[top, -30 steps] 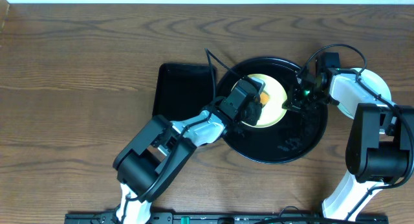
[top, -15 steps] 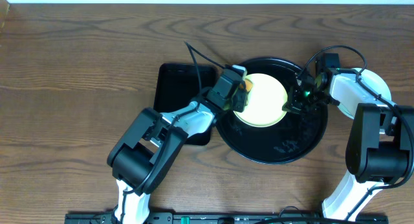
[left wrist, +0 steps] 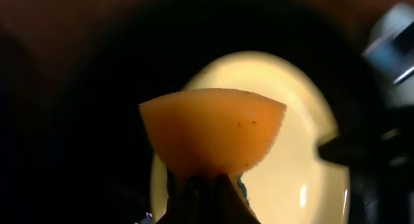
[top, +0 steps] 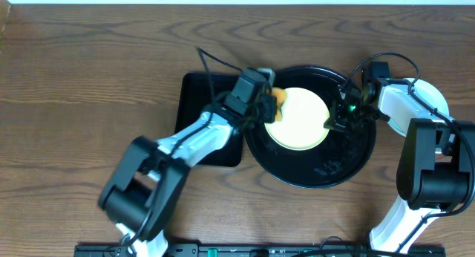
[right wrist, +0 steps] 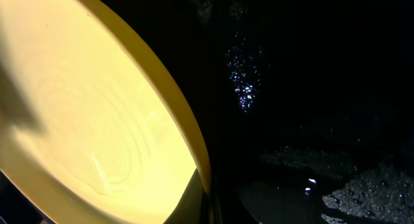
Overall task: Clean dirty plates on tray and stack at the side
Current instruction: 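Wipe the yellow plate with the sponge in the left gripper, then lift the yellow plate with the right gripper and move sponge back left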
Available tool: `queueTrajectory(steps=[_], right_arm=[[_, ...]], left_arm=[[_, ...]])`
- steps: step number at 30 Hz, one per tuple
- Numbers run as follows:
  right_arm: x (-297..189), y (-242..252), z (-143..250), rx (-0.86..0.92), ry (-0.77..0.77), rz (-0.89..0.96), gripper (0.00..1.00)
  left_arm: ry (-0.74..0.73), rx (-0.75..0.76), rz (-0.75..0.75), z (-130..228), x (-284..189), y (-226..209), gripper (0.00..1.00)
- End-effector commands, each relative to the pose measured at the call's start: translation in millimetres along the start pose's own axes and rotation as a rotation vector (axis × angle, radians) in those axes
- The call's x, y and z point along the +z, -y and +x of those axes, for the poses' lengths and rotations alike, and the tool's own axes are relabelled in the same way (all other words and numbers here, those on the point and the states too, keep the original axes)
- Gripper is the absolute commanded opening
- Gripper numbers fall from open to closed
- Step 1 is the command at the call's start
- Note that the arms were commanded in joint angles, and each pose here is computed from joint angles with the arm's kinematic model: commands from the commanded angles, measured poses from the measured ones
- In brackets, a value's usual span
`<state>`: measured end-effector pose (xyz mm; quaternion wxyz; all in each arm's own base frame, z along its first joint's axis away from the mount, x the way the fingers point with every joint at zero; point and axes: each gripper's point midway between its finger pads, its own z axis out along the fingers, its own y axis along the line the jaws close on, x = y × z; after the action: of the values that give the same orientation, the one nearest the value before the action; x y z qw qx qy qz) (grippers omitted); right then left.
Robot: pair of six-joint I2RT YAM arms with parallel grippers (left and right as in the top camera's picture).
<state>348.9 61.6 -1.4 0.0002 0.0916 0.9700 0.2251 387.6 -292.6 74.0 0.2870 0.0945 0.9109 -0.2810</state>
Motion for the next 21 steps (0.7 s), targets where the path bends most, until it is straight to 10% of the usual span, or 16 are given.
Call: queueTrajectory(steps=[1,21], right_arm=[[17,18,19,-0.004,-0.066,0.094,0.01],[17,17,14,-0.012,-0.048,0.091,0.01]], left_arm=[[0.075,-0.017,-0.006,-25,-20,-2,0.07],[-0.047,0.062,-0.114,14,-15,-9,0.07]])
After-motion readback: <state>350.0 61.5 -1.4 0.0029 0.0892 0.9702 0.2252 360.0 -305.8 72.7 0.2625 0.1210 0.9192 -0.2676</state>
